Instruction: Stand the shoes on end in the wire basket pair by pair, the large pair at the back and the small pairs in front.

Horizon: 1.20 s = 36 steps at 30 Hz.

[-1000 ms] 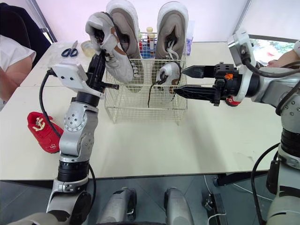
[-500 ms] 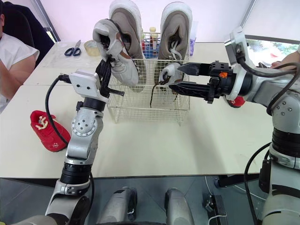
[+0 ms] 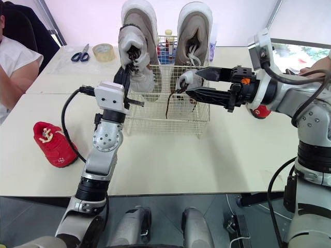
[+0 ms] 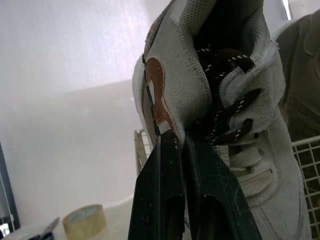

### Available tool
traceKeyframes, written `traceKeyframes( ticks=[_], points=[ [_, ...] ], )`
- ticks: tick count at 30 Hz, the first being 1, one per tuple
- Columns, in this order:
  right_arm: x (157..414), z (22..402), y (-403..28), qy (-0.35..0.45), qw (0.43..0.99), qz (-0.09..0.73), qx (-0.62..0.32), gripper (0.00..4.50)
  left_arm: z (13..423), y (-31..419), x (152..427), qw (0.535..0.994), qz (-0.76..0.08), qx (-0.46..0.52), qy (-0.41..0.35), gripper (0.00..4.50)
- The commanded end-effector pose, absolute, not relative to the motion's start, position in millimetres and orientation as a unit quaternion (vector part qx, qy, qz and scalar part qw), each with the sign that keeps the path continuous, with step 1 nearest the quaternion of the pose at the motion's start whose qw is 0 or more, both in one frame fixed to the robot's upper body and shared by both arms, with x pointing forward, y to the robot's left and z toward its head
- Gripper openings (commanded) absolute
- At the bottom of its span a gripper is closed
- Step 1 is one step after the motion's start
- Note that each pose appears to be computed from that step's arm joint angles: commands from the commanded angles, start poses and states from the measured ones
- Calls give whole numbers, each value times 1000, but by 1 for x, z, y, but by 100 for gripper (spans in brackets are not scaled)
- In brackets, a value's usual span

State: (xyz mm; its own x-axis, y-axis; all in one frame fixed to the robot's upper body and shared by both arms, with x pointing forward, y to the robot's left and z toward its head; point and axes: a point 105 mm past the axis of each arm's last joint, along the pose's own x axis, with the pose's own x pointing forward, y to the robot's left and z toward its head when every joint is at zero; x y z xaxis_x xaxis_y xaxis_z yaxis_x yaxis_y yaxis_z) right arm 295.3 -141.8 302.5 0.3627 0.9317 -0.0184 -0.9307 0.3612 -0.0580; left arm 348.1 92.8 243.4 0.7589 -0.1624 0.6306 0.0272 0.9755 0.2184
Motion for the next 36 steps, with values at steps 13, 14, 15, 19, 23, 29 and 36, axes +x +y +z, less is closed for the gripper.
traceKeyframes(
  ticks=[13,14,15,19,23,29,36],
  points=[
    [292,298,-137,-21,819,573,-18,450,239,108,322,954,-99,32,-282,340],
    [293,297,-137,-20,819,574,-16,450,239,109,319,955,-107,26,-275,340],
    [293,296,-137,-19,819,574,-14,450,239,111,315,956,-114,23,-268,340],
    [296,291,-139,-15,820,573,-9,450,244,121,301,960,-141,26,-242,340],
    [299,287,-145,-11,827,562,-5,450,247,137,295,966,-154,28,-205,340],
    [322,288,-169,-46,871,489,-18,450,267,159,288,961,-190,65,-192,439],
    [345,278,-204,-52,916,396,-27,450,245,171,276,965,-238,48,-95,439]
  ],
)
